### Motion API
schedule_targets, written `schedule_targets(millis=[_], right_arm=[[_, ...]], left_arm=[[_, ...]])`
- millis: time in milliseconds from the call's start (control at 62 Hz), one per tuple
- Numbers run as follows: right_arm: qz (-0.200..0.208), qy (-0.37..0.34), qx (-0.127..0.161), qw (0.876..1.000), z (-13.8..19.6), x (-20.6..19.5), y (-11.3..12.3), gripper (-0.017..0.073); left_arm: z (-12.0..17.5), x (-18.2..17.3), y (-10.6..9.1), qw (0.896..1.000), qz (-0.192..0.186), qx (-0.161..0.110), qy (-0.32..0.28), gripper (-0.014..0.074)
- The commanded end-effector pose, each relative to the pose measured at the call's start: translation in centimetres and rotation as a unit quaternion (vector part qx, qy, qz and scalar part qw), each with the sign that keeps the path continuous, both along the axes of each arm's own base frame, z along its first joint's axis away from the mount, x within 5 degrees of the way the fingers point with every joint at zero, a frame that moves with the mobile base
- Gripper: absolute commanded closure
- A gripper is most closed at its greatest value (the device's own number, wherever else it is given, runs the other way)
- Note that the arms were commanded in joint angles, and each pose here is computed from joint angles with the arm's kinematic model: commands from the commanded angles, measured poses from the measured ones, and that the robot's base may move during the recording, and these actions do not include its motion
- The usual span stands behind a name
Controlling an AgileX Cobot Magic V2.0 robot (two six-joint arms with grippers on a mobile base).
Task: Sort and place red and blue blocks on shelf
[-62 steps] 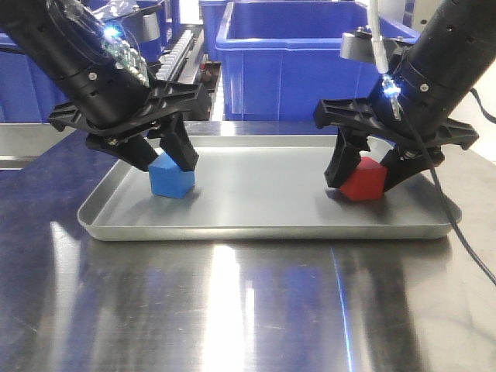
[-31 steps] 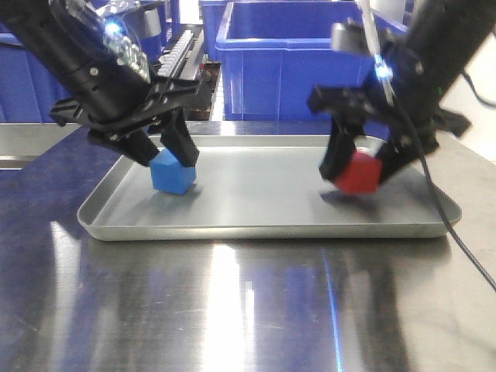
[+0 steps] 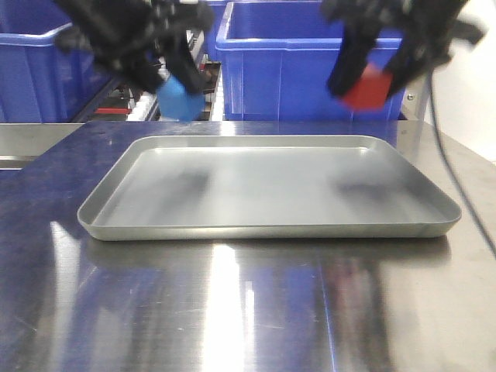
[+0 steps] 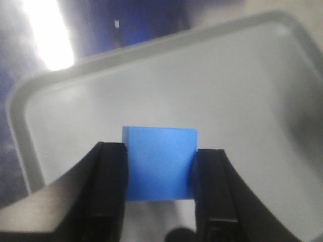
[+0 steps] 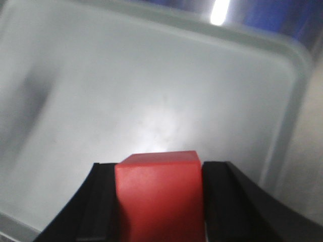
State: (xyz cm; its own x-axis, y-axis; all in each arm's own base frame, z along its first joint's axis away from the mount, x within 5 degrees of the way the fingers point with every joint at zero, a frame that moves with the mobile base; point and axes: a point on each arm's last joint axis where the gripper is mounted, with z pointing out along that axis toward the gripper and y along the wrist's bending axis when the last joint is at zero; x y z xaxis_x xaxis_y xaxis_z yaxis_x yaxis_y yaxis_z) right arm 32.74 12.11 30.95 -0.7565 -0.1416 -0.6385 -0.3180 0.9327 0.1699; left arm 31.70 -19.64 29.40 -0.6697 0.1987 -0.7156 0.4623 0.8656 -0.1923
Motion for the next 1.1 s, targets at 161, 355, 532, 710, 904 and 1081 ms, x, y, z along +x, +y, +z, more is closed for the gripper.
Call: schedule_targets(millis=[161,355,532,710,904,1081], right_arm=[[-0.001,-0.179,0.004,0.984,8.8,-3.7,-1.9,0.0507],[-0.006,-0.254,0.009,0.967,12.5,-6.9,-3.2,0.0507],[-0.013,-0.332,0.027,0.943,15.9,-10.6,-4.5,0.0507],[-0.020,-0.395,0.033,0.918,18.2,-14.1,-5.8,0.0507],[-0.026,-0.440,0.048,0.896,17.5,-17.9,-7.1,0.0507],[-0.032,-0.482,0.057,0.874,15.7,-22.0,-8.5,0.0507]], left_arm=[[7.1,-2.1,1.5,0.992,-0.002,-0.033,-0.121,0.0509],[10.3,-3.6,3.1,0.983,0.011,-0.059,-0.171,0.0509],[13.1,-5.7,4.6,0.970,0.014,-0.073,-0.231,0.0509],[14.7,-7.8,5.9,0.956,0.020,-0.095,-0.277,0.0509],[14.9,-10.7,7.7,0.934,0.027,-0.113,-0.337,0.0509],[14.2,-13.8,10.2,0.916,0.044,-0.118,-0.382,0.0509]])
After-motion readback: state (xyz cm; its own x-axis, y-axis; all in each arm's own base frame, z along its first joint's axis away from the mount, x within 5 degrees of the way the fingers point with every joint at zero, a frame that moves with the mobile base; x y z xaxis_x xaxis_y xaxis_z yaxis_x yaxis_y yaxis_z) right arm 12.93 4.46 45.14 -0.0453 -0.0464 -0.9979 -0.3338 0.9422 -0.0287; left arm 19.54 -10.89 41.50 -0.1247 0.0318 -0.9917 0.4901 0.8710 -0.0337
